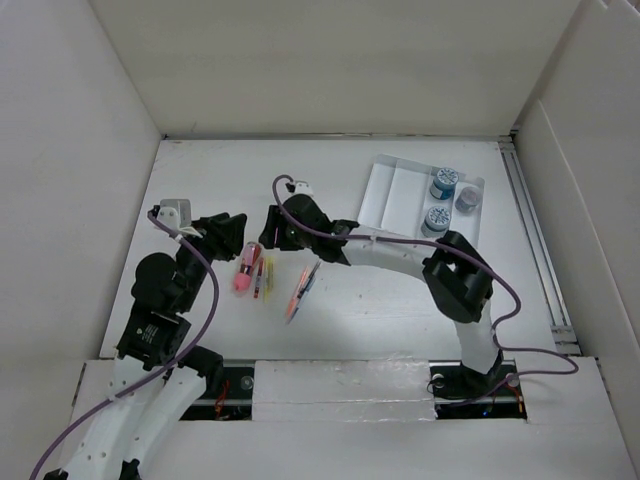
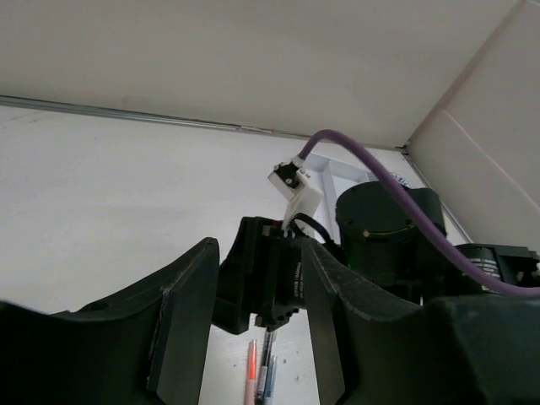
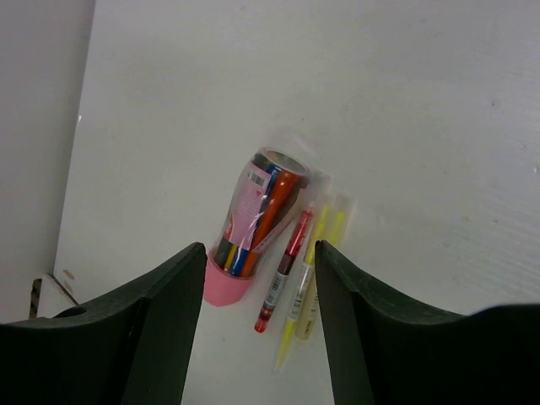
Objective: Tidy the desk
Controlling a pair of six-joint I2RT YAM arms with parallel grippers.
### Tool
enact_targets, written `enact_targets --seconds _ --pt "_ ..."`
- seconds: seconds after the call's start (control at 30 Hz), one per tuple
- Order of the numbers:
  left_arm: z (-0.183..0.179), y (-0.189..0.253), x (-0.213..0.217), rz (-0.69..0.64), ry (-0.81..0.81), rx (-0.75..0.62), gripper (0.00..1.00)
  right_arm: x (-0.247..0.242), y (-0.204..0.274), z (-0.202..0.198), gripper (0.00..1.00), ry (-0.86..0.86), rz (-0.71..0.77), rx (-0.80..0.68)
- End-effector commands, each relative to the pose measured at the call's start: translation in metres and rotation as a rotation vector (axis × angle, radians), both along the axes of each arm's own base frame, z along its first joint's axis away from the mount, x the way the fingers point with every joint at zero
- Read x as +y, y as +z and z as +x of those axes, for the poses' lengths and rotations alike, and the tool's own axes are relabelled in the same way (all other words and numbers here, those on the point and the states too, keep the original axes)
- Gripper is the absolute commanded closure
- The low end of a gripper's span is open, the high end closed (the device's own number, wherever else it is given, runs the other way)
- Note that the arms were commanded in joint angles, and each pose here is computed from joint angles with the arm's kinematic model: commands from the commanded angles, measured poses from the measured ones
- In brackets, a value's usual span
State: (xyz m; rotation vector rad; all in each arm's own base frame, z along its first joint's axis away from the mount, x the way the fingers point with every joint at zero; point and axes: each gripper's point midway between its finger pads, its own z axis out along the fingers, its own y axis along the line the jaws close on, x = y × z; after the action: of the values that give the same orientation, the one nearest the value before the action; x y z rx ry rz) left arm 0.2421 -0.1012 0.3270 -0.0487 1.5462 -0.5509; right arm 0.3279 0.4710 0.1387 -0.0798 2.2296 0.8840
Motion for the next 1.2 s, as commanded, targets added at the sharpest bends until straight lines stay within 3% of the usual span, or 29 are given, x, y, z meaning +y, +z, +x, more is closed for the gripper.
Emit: enact_targets --seconds 0.0,0.23,0.3,0.43,0.7,0.93,1.17 --pt "-0.003 0.022 0.003 -0.036 0.012 -0.066 0.6 0.015 -0.002 -0.004 0.4 0.04 -0.027 0.008" --pt "-0.004 0.022 0.002 -0.034 0.004 -0.065 0.59 0.052 -0.022 -0.031 0.6 0.097 -0.07 0.028" --pt "-0.005 0.022 0.002 -0.036 -0.001 -0.064 0.59 0.053 -0.037 -0.033 0.6 0.101 -0.091 0.052" --pt "-0.006 0.024 0.002 -0.04 -0.001 -0.074 0.58 0.056 -0.051 -0.033 0.5 0.103 -0.116 0.083" --pt "-0.006 0.021 -0.001 -0.033 -0.014 -0.065 0.58 0.074 -0.055 -0.041 0.47 0.152 -0.087 0.108" --pt "-0.005 0.021 -0.003 -0.034 -0.024 -0.065 0.58 0.085 -0.067 -0.034 0.38 0.145 -0.1 0.112" --pt "-0.006 0.022 -0.002 -0.033 -0.024 -0.067 0.58 0.097 -0.076 -0.028 0.36 0.145 -0.1 0.122"
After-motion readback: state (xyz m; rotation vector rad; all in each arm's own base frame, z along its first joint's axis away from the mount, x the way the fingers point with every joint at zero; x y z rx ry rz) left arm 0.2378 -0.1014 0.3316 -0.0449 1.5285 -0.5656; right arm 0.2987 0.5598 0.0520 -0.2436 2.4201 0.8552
